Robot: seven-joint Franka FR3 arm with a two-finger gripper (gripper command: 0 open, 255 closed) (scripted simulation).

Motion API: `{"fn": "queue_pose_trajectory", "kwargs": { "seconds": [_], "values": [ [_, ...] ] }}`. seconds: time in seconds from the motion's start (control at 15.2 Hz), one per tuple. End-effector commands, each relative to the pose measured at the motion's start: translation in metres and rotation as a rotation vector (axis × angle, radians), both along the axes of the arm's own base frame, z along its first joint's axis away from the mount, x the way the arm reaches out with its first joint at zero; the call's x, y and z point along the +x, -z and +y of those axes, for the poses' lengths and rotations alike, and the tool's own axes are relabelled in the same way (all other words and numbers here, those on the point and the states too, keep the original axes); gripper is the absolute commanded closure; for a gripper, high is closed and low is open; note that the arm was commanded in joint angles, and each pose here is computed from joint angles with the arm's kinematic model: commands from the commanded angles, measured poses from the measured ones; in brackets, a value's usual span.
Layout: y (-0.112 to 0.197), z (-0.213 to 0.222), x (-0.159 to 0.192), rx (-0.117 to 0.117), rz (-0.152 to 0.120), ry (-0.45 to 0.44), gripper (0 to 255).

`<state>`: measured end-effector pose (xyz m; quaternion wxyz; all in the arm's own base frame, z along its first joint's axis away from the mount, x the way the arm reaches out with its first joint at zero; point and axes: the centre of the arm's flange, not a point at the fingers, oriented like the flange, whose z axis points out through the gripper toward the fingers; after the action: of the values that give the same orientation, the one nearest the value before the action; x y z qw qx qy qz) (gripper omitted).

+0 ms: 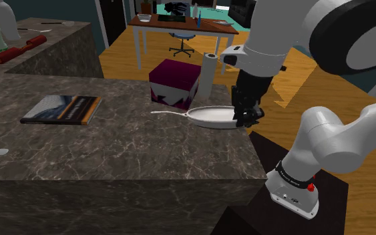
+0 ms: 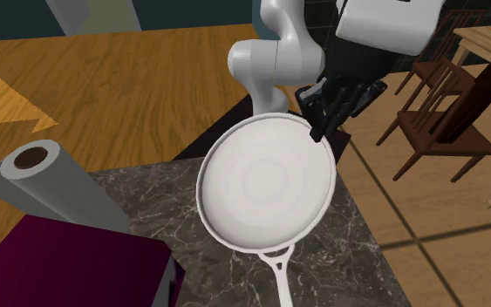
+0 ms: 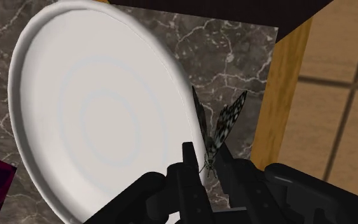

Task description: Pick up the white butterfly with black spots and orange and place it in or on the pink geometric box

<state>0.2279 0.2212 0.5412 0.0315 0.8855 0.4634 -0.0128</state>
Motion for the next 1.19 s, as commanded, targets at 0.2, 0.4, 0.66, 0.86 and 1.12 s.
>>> {"fn": "queue_pose_trajectory", "kwargs": {
  "seconds": [0.2, 0.4, 0.66, 0.86, 1.12],
  "values": [
    [-0.027, 0.0, 0.0, 0.0, -0.001, 0.0, 255],
    [-0.043, 0.0, 0.0, 0.0, -0.001, 0.0, 255],
    [-0.064, 0.0, 0.0, 0.0, -0.001, 0.0, 255],
    [-0.079, 0.0, 0.0, 0.0, -0.001, 0.0, 255],
    [-0.079, -0.016, 0.051, 0.0, -0.001, 0.0, 255]
  ]
}}
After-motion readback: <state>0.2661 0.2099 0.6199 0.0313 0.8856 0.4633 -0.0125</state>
